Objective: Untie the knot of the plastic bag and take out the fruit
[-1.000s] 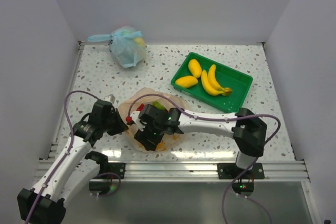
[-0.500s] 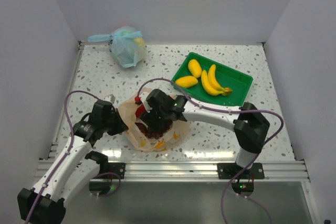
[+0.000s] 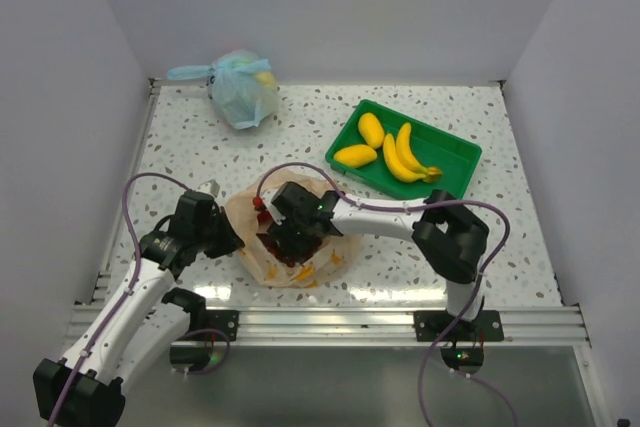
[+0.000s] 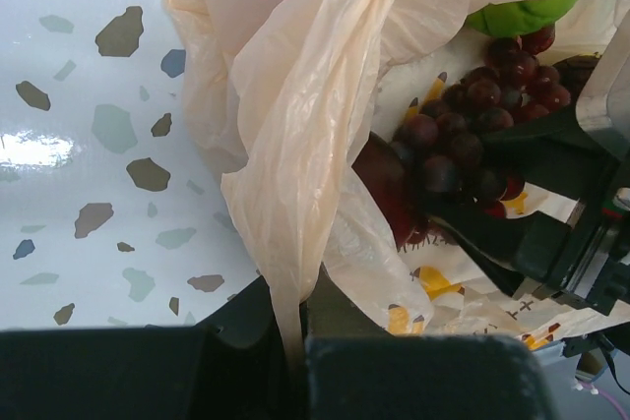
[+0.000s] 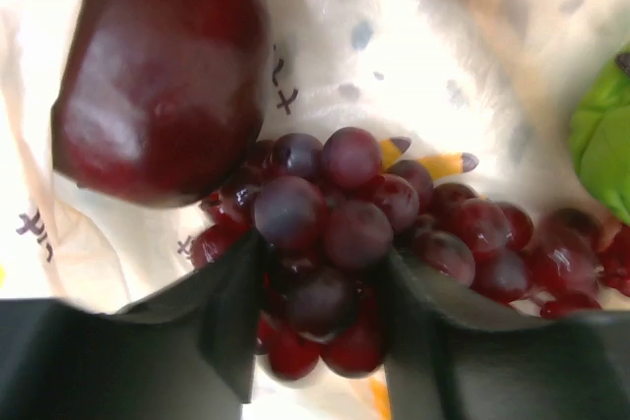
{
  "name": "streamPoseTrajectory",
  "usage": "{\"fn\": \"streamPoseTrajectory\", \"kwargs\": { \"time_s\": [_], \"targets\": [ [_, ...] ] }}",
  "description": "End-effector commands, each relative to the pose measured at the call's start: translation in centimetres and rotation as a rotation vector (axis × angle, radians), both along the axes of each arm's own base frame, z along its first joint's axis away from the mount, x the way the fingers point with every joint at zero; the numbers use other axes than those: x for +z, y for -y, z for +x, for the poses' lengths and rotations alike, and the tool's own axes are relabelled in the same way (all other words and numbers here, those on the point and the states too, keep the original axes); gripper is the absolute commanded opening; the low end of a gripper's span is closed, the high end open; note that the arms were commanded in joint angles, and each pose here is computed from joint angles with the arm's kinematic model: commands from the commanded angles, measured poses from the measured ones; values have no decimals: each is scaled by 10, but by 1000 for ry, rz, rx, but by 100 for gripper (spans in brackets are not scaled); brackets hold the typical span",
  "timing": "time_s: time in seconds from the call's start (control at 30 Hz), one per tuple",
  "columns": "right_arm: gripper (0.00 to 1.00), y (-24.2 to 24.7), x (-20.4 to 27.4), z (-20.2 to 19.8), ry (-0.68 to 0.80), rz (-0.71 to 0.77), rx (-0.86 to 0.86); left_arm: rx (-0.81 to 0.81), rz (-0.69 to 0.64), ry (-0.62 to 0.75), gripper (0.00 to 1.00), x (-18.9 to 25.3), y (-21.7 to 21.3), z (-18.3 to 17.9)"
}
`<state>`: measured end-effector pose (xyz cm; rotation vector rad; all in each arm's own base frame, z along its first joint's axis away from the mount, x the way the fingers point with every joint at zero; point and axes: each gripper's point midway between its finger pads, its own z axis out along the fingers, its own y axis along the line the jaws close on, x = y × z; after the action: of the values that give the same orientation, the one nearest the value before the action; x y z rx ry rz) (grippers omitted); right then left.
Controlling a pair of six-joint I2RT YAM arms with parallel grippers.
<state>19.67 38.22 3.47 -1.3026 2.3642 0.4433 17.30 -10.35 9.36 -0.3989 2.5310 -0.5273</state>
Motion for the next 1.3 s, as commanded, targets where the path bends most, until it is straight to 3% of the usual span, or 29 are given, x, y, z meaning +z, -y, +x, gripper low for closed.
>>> {"fn": "streamPoseTrajectory", "kwargs": {
  "time_s": [0.0, 0.07, 0.23, 0.63, 1.0, 1.17, 1.27],
  "targets": [
    [33, 3, -1, 0, 2, 2, -3, -7, -8, 33, 0, 8, 1, 6],
    [16, 0, 20, 3, 32, 40, 2, -4, -8, 31, 0, 7, 1, 5],
    [1, -4, 67, 13, 123, 135, -17, -2, -8, 39, 0, 10, 1, 7],
    [0, -15, 201, 24, 289, 496, -80, 15, 19, 60, 0, 19, -4, 13],
    [0, -45, 349, -8, 222, 944, 57, 20, 16, 60, 0, 19, -4, 13],
    [0, -38, 397, -3, 291, 1031, 54, 20, 16, 60, 0, 20, -4, 13],
    [0, -16, 410, 26, 410, 982, -45, 22, 16, 63, 0, 20, -4, 13]
  ]
}}
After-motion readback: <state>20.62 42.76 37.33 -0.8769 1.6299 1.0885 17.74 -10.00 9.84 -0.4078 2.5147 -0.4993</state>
